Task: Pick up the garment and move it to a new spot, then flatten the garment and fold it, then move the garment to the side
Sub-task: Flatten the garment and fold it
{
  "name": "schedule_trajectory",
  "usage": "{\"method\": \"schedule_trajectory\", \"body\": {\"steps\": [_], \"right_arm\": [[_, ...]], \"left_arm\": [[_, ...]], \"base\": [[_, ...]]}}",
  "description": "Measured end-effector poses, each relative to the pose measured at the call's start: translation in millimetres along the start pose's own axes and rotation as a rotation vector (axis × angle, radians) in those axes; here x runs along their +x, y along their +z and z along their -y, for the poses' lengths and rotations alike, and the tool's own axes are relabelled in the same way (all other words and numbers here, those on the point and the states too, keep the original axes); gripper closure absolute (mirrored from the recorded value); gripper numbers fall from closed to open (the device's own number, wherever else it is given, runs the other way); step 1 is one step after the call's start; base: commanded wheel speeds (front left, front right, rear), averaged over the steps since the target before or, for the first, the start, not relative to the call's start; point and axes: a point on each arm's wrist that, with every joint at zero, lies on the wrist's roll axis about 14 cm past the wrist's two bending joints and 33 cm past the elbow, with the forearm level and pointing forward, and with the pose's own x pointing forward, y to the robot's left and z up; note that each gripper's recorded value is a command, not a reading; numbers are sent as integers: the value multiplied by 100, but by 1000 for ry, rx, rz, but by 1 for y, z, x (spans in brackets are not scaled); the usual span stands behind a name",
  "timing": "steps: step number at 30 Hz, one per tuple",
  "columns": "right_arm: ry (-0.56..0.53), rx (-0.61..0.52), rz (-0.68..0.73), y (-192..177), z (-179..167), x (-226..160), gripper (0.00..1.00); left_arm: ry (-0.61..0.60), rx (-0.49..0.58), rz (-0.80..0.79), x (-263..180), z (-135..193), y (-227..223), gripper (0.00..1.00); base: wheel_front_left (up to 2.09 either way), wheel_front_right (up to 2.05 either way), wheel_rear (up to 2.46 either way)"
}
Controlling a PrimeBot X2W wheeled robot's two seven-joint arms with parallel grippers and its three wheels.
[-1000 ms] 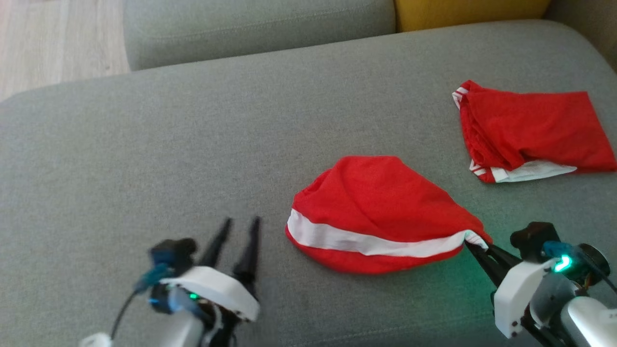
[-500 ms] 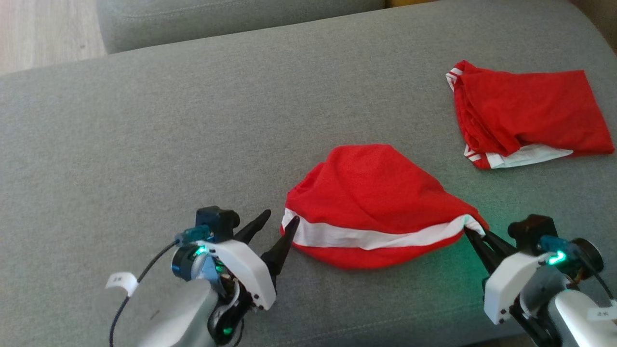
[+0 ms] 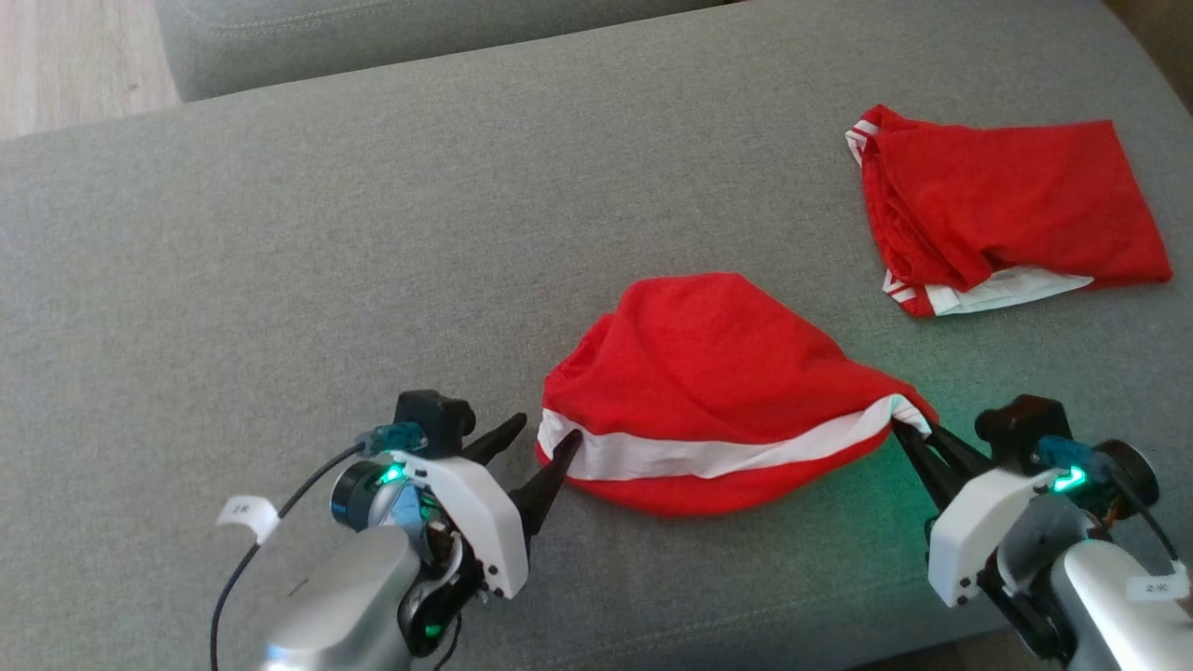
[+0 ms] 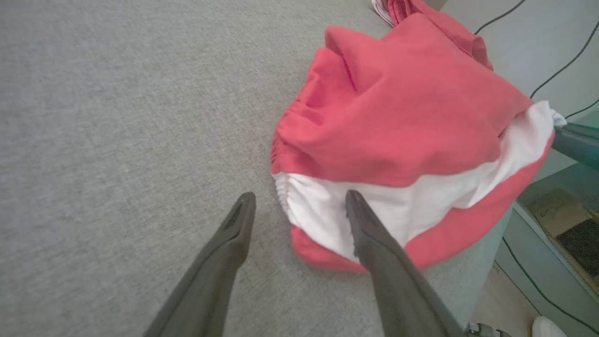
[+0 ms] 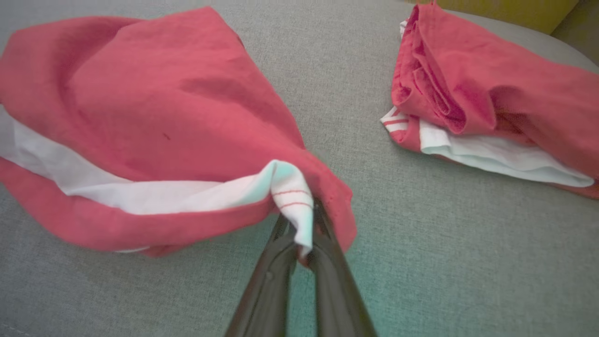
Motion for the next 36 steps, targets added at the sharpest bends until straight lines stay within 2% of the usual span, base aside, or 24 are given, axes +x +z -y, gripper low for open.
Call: {"method": "schedule_trajectory", "body": {"steps": [7, 8, 9, 10, 11, 12, 18, 24, 36], "right_arm": [[-2, 3, -6, -2, 0, 0, 100], [-2, 3, -6, -2, 0, 0, 100], [-2, 3, -7, -2, 0, 1, 100], [-2, 3, -7, -2, 0, 1, 100], [-1, 3, -8, -2, 0, 1, 100], [-1, 2, -8, -2, 0, 1, 100], [5, -7, 20, 7, -1, 3, 100], [26, -29, 118, 36, -6, -2, 100], [47, -185, 434, 170, 3, -33, 100]], "left_arm": [[-12, 1, -20, 0, 0, -4, 0], [-12, 1, -20, 0, 0, -4, 11], [-14, 4, -23, 1, 1, -4, 52], [-19, 7, -29, 1, 2, -6, 70], [-22, 5, -32, 1, 3, -7, 93], [-23, 0, -34, 1, 3, -8, 100], [-12, 6, 29, 0, -2, 5, 100], [-7, 23, 124, -8, -5, 30, 100], [-11, 3, 446, -48, 9, 137, 100]], "base": [[0, 0, 0], [0, 0, 0], [0, 0, 0], [0, 0, 0], [0, 0, 0], [0, 0, 0], [0, 0, 0], [0, 0, 0], [0, 0, 0]]}}
